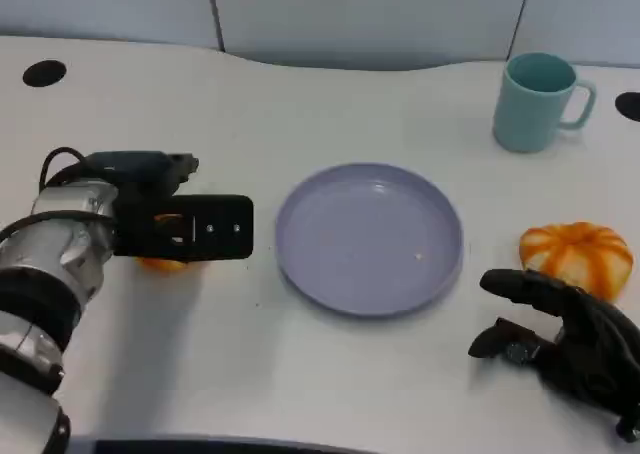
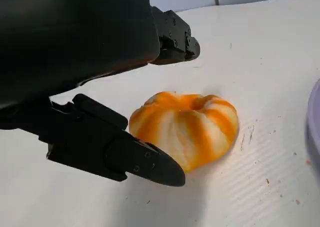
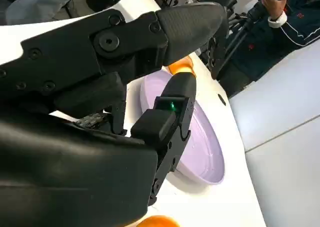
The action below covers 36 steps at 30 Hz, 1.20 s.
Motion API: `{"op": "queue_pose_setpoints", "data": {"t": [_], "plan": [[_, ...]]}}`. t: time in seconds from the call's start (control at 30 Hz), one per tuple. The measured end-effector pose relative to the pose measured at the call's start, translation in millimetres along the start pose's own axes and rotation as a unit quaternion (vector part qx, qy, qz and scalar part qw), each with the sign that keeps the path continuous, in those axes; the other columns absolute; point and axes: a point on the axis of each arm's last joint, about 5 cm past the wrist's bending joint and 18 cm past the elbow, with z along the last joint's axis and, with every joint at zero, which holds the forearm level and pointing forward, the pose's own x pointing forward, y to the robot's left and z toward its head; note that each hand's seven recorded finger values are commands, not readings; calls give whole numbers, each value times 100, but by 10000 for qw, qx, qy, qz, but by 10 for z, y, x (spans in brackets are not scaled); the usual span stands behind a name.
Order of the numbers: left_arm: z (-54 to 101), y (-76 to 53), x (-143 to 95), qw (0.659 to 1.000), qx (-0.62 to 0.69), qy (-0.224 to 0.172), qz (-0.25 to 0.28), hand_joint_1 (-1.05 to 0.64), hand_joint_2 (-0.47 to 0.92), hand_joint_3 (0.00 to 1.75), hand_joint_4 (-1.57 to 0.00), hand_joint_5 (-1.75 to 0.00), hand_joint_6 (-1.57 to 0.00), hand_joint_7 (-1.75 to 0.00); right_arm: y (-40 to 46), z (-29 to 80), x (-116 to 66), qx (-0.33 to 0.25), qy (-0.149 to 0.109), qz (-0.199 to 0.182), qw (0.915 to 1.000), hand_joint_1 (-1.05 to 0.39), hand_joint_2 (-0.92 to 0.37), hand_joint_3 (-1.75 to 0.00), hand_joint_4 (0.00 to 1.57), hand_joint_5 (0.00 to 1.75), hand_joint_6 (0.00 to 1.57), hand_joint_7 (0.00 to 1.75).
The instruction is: Grasp the bread from the table and place it into the plate.
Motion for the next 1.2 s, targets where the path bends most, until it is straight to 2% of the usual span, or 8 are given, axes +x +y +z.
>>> {"op": "queue_pose_setpoints", "data": {"t": [0.5,0.57,0.7,0.8,1.2], "plan": [[11,-6,4,10000,25,-21,-2,-58,81,0,-2,-1,-12,0,0,0,0,0,0,0,10000,-37,-92,-12,68,112,82,51],[14,-12,15,10000,44,24,1,-60,79,0,-7,-3,-15,-1,0,0,-6,-11,-5,-7,10000,-39,-92,-9,70,110,83,49],[107,-133,95,9979,157,505,-372,-55,79,0,-8,-4,-20,-3,-23,-6,-16,79,22,-2,10000,-37,-92,-8,72,104,88,43],[172,-246,112,9964,55,567,-624,-60,81,1,-10,-4,-20,-2,-30,0,-1,126,28,39,9999,-36,-92,-10,72,102,88,41],[176,-266,113,9963,112,533,-667,-57,82,0,-11,-3,-19,0,-45,-2,-10,136,10,61,9999,-38,-92,-8,73,103,90,37]]}}
